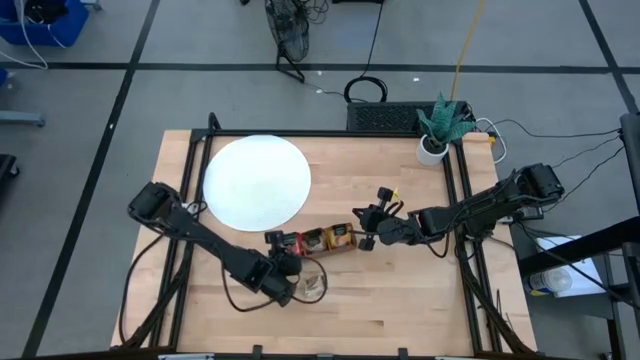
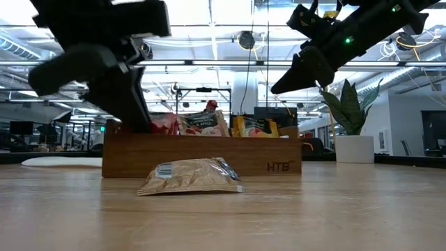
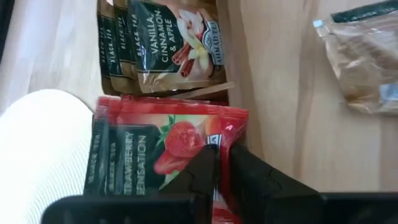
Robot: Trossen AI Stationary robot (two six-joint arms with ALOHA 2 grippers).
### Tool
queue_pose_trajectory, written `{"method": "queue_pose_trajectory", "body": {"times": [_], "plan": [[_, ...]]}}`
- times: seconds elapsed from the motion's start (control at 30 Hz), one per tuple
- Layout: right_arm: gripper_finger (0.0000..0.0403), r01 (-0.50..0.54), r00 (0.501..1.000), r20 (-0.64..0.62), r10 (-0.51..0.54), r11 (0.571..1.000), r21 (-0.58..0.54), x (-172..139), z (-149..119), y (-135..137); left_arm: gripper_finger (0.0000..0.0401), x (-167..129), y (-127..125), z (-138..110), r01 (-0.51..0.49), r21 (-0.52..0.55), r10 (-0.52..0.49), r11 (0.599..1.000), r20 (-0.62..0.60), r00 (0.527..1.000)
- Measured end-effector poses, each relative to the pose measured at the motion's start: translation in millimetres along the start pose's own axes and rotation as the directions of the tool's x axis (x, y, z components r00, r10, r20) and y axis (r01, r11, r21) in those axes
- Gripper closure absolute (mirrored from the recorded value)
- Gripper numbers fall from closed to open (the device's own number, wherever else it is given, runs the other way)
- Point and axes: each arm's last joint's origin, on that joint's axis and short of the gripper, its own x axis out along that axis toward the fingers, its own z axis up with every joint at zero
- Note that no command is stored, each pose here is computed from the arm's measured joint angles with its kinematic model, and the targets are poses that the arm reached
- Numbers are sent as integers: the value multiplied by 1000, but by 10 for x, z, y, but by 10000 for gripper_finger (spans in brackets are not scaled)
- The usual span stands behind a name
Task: Pick & Place Tea
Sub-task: Put the red tea bag into the left section of the wooden organizer
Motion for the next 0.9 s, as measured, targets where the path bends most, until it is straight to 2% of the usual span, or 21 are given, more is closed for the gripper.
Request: {"method": "queue_pose_trajectory", "body": {"times": [0.23,0.43,0.6,0.8,0.9], "plan": [[403,0,1000,-2,0,1000,-3,0,-3,0,307,-183,121,57,5,-94,0,996,57,998],[403,0,1000,-3,0,1000,-3,0,-4,0,251,-182,194,36,-28,-90,30,996,22,999],[403,0,1000,-3,0,1000,-3,0,-4,0,223,-181,224,41,-32,-97,33,995,16,999],[403,0,1000,-3,0,1000,-3,0,-4,0,220,-365,260,130,69,-117,-58,991,101,993],[403,0,1000,-6,0,1000,-5,0,-7,0,220,-377,255,164,154,-152,-139,976,103,985]]}}
